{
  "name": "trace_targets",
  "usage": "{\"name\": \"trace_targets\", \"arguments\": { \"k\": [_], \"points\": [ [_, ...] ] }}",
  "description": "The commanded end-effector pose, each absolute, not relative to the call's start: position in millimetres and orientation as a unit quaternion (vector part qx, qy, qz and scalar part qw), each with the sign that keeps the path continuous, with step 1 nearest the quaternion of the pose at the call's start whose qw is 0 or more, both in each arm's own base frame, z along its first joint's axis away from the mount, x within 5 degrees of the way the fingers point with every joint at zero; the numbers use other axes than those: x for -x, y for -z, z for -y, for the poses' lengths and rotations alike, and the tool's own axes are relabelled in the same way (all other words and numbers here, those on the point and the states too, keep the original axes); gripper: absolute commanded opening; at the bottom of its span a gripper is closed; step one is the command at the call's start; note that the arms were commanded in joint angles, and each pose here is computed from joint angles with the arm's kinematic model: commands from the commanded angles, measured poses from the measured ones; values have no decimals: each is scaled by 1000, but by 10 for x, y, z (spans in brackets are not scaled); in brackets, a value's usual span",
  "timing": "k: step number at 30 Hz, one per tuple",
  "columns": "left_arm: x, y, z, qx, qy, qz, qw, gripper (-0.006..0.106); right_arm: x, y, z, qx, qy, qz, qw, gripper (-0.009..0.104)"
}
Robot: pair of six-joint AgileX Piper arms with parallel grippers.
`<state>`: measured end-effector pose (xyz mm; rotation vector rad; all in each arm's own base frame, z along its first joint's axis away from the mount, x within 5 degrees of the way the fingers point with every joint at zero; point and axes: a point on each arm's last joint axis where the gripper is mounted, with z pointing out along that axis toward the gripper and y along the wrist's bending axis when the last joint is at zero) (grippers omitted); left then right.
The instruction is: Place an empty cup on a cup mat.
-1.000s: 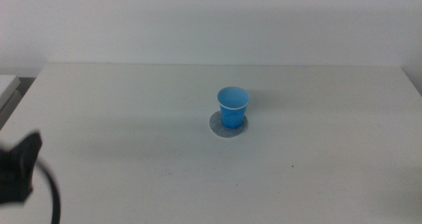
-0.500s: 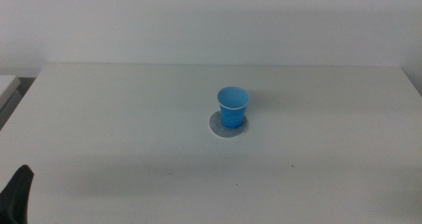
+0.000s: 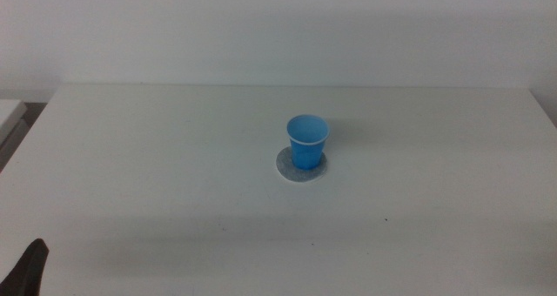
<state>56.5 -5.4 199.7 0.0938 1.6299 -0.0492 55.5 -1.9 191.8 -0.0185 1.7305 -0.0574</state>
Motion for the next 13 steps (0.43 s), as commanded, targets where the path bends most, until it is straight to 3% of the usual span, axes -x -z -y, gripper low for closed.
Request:
{"name": "trace_targets", "arguments": {
  "k": [1,13],
  "points": [
    [-561,-2006,51,-45,16,-724,688,94,-554,-1916,20,11,29,-758,651,93],
    [-561,-2006,49,-54,7,-723,689,94,-554,-1916,20,11,29,-758,651,93]
  ]
}}
